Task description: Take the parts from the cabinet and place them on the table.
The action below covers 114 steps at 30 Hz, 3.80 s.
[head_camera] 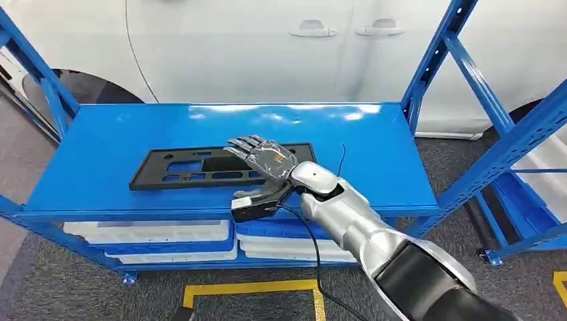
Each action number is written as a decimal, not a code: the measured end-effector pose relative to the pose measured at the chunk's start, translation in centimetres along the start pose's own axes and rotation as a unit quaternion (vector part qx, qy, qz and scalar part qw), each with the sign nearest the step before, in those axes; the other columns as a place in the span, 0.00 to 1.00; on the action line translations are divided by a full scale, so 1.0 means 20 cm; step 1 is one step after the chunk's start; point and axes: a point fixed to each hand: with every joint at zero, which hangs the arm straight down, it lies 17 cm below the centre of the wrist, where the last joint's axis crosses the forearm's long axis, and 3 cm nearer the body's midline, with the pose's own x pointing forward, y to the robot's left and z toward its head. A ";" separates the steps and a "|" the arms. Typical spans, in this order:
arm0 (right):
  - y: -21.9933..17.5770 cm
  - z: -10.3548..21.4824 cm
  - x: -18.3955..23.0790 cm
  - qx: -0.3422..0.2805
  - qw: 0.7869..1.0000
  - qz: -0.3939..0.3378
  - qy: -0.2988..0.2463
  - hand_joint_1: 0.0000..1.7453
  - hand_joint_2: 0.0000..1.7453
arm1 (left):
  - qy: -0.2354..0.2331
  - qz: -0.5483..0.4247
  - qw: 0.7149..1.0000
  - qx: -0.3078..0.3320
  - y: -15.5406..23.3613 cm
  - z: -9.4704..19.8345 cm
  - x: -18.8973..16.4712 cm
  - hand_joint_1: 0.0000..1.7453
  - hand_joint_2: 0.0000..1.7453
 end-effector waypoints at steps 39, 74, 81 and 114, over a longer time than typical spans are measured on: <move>0.28 0.08 0.02 0.063 0.996 0.051 0.041 0.00 1.00 | 0.002 -0.001 1.000 -0.004 -0.02 0.00 -0.02 0.00 0.00; 0.16 0.09 -0.32 0.099 0.981 0.119 0.113 1.00 1.00 | -0.001 -0.009 1.000 -0.006 -0.02 0.00 -0.01 0.00 0.00; -0.31 -0.05 -0.39 0.004 0.994 0.050 0.092 1.00 1.00 | 0.006 -0.003 1.000 -0.001 0.00 0.00 -0.03 0.00 1.00; -0.98 0.68 0.06 -0.138 0.711 -0.639 -0.258 1.00 1.00 | -0.007 0.096 0.994 0.057 0.11 0.01 -0.10 0.00 1.00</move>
